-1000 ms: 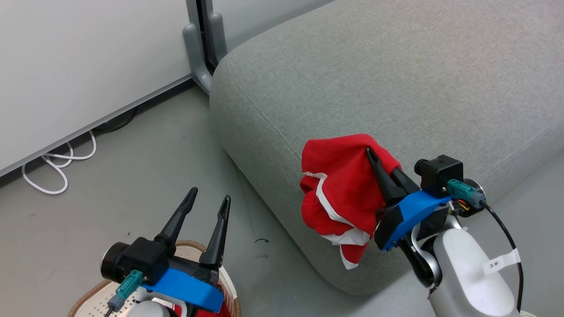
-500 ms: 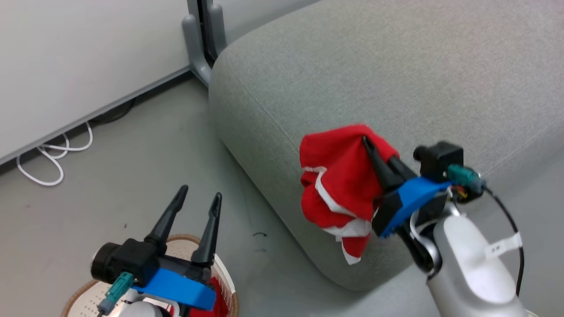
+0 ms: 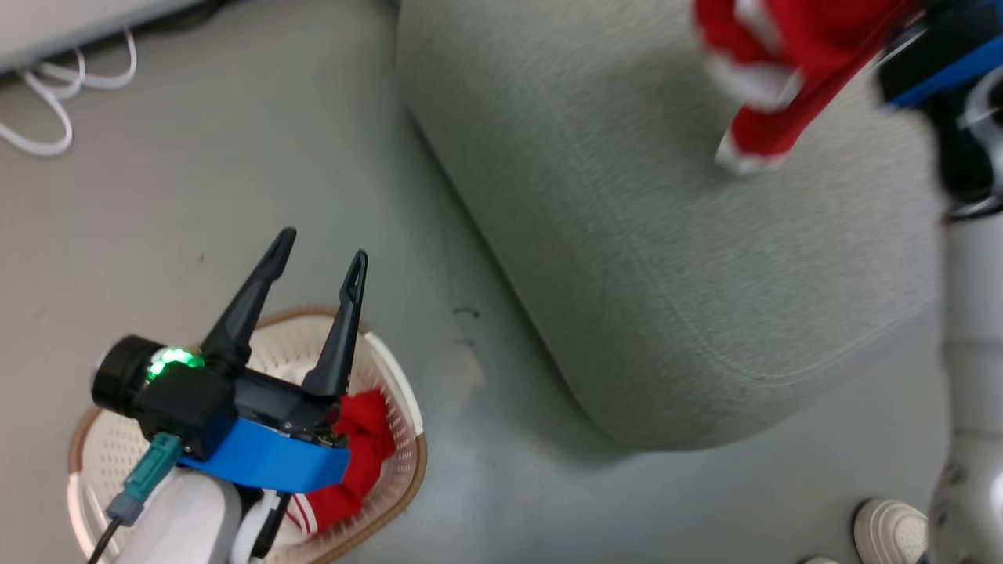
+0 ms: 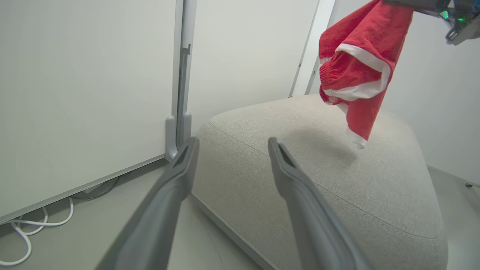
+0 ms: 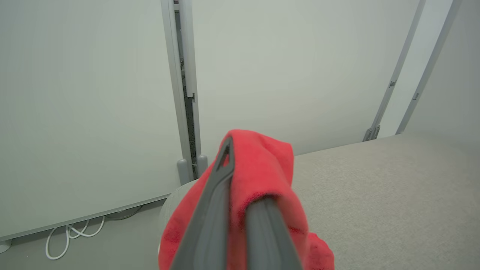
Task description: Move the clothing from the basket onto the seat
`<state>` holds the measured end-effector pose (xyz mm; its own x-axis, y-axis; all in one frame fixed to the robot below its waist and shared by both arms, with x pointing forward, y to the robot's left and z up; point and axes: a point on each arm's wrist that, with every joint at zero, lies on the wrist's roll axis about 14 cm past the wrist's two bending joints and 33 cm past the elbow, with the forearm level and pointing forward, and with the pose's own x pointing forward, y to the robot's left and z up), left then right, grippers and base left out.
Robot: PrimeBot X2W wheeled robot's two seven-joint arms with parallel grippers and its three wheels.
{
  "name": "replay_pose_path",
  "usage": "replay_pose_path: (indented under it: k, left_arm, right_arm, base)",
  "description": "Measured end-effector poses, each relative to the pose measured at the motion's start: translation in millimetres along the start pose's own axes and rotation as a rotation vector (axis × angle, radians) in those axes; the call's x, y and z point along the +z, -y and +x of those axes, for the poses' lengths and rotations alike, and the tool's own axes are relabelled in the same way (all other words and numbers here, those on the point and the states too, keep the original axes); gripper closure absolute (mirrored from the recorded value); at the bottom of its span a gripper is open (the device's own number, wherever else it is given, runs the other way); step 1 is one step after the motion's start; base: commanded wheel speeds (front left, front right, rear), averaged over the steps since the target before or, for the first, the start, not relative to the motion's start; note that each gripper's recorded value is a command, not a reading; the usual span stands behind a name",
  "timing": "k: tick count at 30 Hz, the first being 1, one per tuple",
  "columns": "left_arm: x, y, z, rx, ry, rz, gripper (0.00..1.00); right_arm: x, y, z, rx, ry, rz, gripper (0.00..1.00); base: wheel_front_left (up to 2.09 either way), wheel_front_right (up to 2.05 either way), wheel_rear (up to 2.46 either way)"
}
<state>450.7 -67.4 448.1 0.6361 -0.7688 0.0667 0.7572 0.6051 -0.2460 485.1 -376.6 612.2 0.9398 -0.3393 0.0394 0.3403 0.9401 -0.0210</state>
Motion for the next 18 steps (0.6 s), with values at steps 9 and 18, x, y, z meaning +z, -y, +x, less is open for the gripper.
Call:
replay_pose_path:
  k: [9,18]
  left_arm:
    - [-20,-53,-5,0.066,-0.01,0.02,0.0]
    - [-54,-92,-31,0.167,-0.074,0.014,0.0]
  right_arm:
    - [12,47,73,-0.138,0.027,-0.115,1.0]
    - [-104,74,95,-0.244,-0.172,-0.119,1.0]
  base:
    - [0.0,0.0,0.0]
    - [0.0,0.0,0.0]
